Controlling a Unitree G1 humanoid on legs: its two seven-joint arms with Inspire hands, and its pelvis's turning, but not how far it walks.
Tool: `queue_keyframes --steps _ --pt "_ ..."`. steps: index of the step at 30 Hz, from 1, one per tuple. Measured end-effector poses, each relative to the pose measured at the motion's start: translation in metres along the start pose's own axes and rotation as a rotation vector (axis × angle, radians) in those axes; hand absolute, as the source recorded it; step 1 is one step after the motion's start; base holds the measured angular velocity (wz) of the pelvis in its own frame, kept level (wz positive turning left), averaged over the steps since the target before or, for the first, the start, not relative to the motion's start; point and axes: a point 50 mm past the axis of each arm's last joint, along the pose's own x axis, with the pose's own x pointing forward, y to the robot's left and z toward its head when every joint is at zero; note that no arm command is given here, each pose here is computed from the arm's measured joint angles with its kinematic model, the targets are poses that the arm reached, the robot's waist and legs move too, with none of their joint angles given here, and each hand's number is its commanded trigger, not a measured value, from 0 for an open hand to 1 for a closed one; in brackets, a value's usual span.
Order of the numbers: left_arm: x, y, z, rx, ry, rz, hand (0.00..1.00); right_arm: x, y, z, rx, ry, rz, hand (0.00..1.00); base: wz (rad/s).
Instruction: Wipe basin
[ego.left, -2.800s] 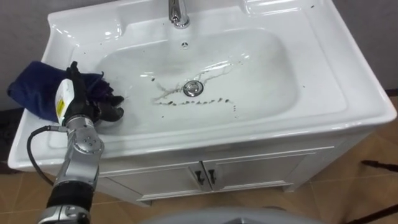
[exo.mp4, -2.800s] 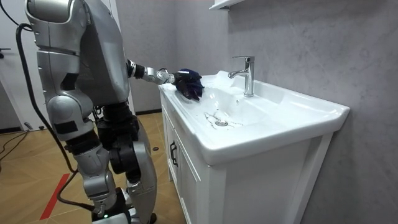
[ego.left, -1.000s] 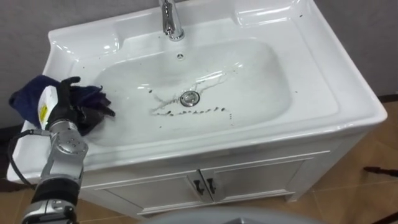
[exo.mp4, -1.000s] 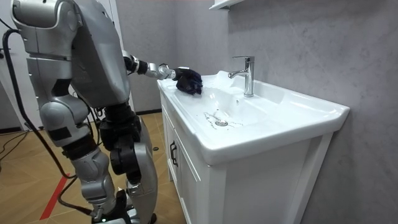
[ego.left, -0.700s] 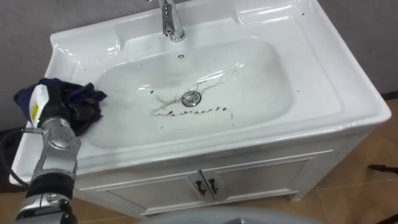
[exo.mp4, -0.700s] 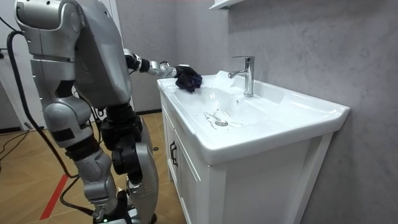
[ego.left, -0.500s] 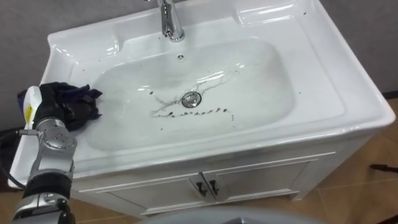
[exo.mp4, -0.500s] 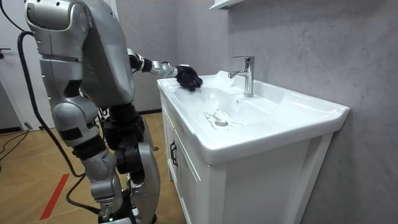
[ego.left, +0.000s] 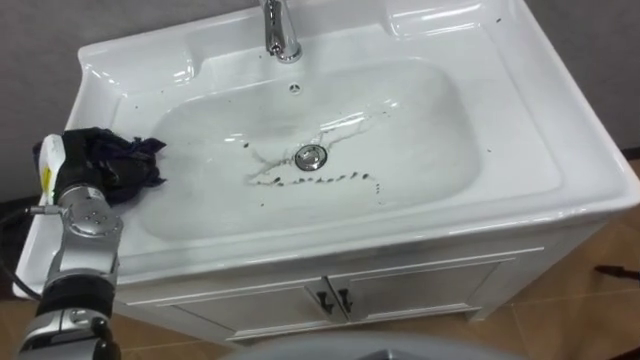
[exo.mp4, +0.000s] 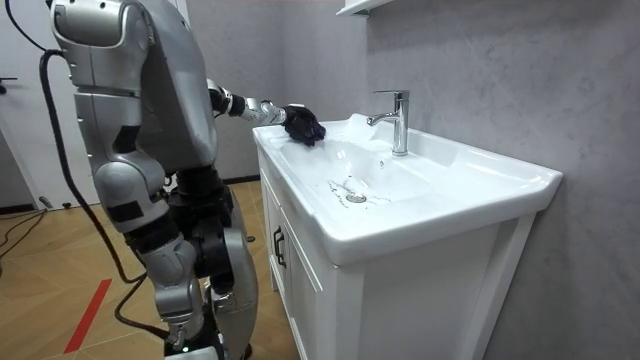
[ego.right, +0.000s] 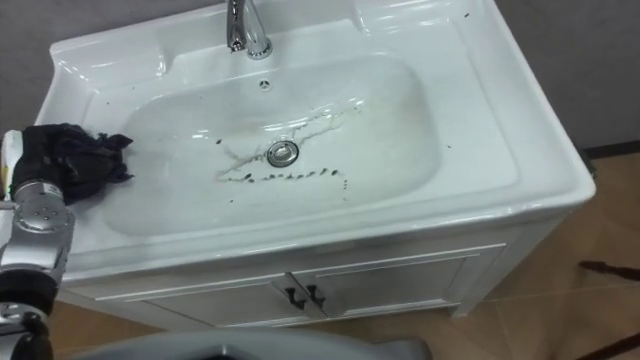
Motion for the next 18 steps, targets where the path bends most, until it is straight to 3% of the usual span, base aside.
queue_keyframes --steps 10,18 --pt "-0.012 -0.022 0.027 -0.189 -0.075 -0.090 1.00 0.000 0.005 0.016 -0.047 -0.046 0.010 0.00 0.17" --pt "-0.033 -0.039 0.060 -0.246 -0.213 -0.167 1.00 0.000 0.008 0.021 -0.068 -0.090 0.021 0.00 0.07"
